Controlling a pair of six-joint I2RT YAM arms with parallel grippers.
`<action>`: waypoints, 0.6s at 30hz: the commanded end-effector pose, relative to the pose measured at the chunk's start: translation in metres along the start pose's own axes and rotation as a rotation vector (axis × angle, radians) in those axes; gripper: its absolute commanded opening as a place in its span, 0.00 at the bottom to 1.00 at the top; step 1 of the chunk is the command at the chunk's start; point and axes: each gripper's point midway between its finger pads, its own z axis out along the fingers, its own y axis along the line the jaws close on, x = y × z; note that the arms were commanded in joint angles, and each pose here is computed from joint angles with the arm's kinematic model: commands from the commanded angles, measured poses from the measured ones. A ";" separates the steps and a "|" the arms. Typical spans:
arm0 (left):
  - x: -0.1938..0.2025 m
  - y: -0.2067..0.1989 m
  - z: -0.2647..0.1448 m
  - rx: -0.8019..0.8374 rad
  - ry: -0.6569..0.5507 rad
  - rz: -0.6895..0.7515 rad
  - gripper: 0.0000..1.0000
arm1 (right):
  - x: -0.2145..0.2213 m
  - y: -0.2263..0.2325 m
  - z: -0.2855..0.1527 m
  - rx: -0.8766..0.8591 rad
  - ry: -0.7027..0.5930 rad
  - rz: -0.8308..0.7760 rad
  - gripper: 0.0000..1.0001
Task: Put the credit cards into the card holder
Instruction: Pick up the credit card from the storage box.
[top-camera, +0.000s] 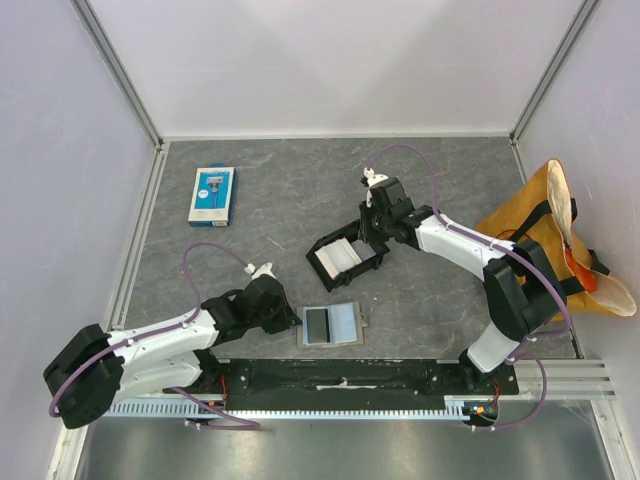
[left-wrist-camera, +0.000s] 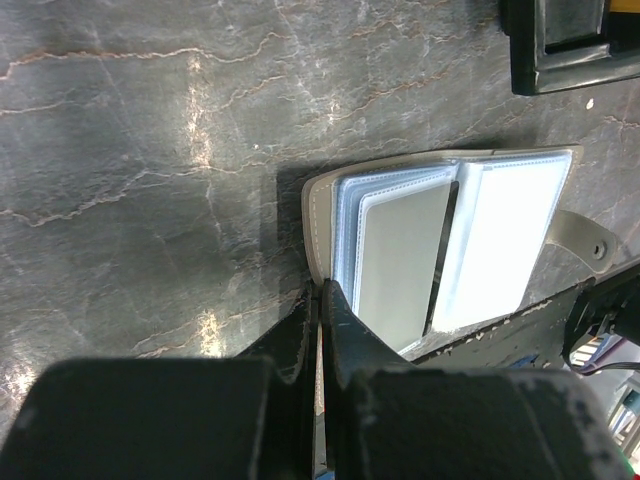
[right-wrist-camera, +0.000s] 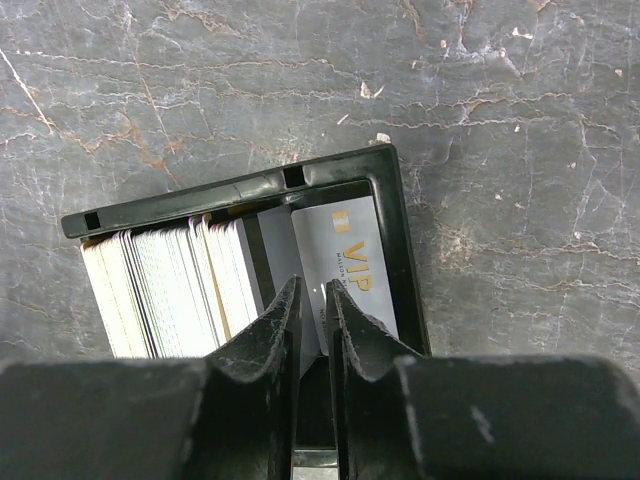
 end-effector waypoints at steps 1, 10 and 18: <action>-0.008 -0.015 -0.001 0.041 -0.015 0.033 0.02 | -0.026 0.011 -0.011 -0.034 -0.069 -0.010 0.22; -0.008 -0.014 -0.001 0.037 -0.014 0.034 0.02 | -0.022 0.036 -0.011 -0.186 -0.063 0.030 0.54; -0.007 -0.014 -0.001 0.034 -0.011 0.035 0.02 | -0.003 0.053 0.004 -0.302 0.021 0.053 0.64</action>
